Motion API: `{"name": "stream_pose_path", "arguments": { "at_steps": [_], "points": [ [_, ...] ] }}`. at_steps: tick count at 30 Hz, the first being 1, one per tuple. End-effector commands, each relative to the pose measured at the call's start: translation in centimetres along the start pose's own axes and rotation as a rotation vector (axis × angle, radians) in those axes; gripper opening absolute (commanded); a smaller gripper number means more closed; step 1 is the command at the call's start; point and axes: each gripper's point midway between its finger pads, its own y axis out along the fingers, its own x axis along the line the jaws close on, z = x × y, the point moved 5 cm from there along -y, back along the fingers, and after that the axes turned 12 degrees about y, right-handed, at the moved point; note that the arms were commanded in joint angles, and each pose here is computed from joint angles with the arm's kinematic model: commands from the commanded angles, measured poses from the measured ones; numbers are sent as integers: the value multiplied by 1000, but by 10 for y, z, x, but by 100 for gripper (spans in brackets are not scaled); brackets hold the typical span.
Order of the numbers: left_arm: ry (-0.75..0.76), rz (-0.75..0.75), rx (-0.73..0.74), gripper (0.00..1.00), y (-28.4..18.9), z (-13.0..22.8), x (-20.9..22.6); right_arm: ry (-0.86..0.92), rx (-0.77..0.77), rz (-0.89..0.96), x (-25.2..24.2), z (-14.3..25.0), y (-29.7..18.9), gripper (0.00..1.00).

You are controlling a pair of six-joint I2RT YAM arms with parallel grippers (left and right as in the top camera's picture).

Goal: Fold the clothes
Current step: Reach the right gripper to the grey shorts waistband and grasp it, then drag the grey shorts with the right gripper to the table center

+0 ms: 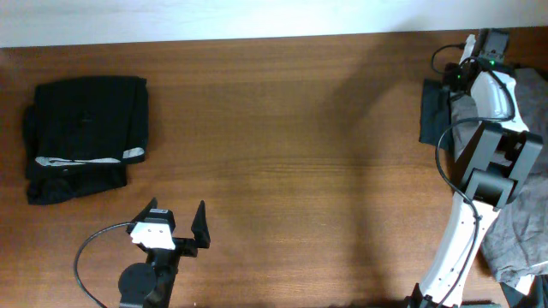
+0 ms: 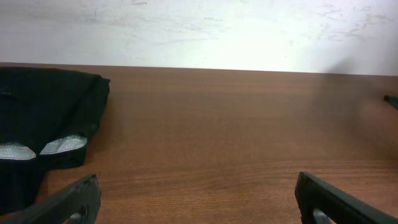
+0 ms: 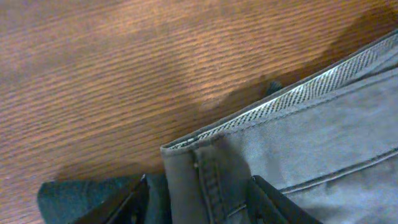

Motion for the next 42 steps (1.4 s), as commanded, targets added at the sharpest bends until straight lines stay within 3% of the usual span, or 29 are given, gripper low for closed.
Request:
{"name": "stream_pose_path", "arguments": {
  "at_steps": [1, 3, 17, 26, 36, 42],
  "points": [
    [-9, 8, -3, 99, 1, 2, -1, 2, 15, -5, 2, 6, 7, 49],
    [-9, 8, -3, 99, 1, 2, -1, 2, 13, -6, 2, 6, 7, 39],
    [-9, 8, -3, 99, 1, 2, -1, 4, -61, 7, 3, -18, -16, 4],
    [-9, 8, -3, 100, 1, 2, -1, 8, -106, 0, 5, -40, -65, 4],
    [-8, 8, -3, 100, 1, 2, -1, -2, -139, -15, 13, -58, -181, 4],
    [-9, 9, -3, 99, 1, 2, -1, -68, -119, -68, 52, -42, -247, 4]
  ]
}}
